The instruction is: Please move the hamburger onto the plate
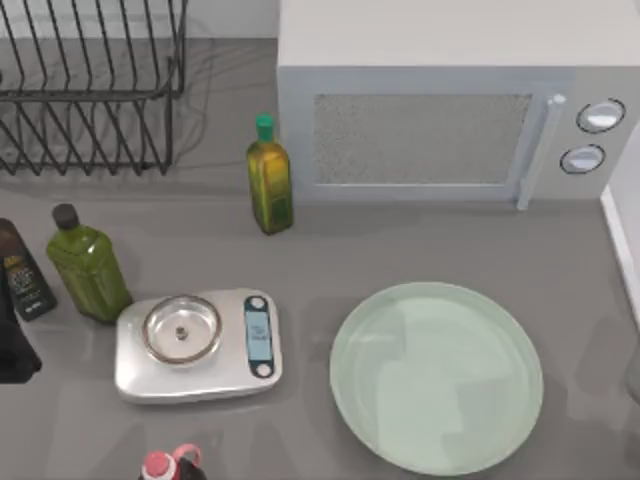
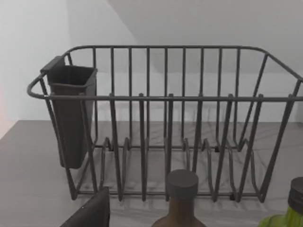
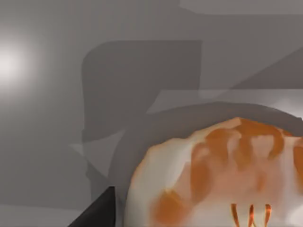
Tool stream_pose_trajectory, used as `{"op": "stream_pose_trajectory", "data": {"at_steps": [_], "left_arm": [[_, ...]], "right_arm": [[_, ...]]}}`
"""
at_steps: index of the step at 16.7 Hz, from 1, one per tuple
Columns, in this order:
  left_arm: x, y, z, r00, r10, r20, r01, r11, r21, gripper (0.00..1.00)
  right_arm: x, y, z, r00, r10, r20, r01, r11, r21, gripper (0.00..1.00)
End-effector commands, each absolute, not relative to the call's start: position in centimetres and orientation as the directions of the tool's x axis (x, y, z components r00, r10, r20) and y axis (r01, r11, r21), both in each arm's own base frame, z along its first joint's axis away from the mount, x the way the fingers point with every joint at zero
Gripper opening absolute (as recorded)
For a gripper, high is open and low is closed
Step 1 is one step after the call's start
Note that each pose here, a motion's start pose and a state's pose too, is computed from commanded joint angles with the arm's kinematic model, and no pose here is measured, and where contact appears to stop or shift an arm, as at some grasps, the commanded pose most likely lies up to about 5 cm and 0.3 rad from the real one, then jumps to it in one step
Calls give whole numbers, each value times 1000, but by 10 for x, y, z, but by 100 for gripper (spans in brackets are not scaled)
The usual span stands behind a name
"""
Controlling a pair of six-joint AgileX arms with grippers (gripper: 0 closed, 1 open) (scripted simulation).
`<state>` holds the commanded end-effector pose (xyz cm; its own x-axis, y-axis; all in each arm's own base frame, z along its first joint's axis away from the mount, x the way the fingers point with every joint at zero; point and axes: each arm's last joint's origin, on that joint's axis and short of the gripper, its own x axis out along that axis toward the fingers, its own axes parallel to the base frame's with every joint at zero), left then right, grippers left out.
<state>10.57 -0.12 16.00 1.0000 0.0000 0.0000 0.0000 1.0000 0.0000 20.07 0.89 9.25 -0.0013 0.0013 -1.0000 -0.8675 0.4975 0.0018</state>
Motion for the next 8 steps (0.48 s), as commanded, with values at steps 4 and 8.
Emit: {"op": "stream_pose_trajectory", "data": {"at_steps": [4, 8], "left_arm": [[106, -1, 160, 1000, 0, 0, 0, 1000, 0, 100], [106, -1, 160, 1000, 0, 0, 0, 1000, 0, 100]], "right_arm": [[201, 9, 93, -1, 1, -1000, -867, 498, 2, 70], [201, 9, 93, -1, 1, -1000, -867, 498, 2, 40]]}}
